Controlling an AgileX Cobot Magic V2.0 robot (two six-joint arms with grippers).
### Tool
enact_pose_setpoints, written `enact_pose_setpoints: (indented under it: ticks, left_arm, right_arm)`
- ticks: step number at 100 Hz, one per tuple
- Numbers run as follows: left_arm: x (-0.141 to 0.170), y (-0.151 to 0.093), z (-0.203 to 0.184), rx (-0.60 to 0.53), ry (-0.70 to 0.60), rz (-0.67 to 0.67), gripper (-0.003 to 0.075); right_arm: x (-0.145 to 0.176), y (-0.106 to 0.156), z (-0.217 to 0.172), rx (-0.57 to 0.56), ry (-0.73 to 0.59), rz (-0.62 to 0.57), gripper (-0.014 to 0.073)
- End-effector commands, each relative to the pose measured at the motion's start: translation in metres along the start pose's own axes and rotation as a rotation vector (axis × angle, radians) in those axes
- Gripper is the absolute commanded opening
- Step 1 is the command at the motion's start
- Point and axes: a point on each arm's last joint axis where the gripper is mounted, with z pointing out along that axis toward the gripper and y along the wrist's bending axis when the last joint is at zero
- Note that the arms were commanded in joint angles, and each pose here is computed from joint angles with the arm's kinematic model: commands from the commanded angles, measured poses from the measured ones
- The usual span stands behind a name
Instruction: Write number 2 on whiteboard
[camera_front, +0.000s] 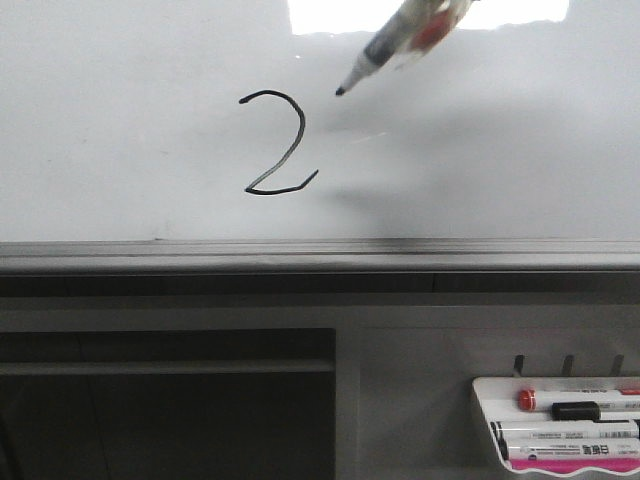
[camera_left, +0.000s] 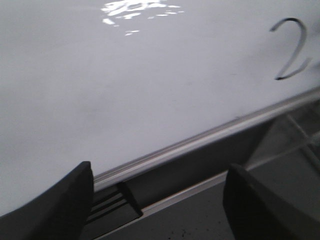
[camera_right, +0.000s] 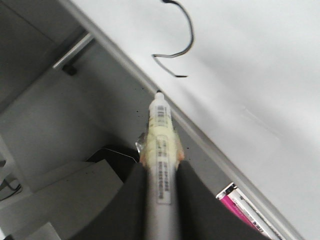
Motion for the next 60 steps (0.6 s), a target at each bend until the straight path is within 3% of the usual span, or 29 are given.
enact_pose_setpoints:
  ticks: [1, 16, 23, 41, 60]
  left_arm:
    - [-0.015, -0.014, -0.011, 0.154, -0.075, 0.1, 0.049]
    - [-0.019, -0.04, -0.009, 0.484, -0.111, 0.244, 0.0489]
    - [-0.022, -0.047, -0.006, 0.584, -0.124, 0.261, 0.0489]
    - [-0.025, -0.061, 0.01, 0.718, -0.086, 0.326, 0.0461]
    - [-0.029, -0.082, 0.031, 0.787, -0.091, 0.447, 0.046]
  right_arm:
    - [0.005, 0.025, -0.034, -0.06, -0.093, -0.112, -0.0048]
    - [0.018, 0.056, -0.046, -0.261, -0.233, -0.312, -0.0048]
    - [0.023, 0.064, -0.045, -0.331, -0.285, -0.35, -0.0048]
    - [0.031, 0.064, -0.032, -0.376, -0.273, -0.325, -0.0048]
    - [0.032, 0.063, -0.029, -0.373, -0.287, -0.411, -0.0048]
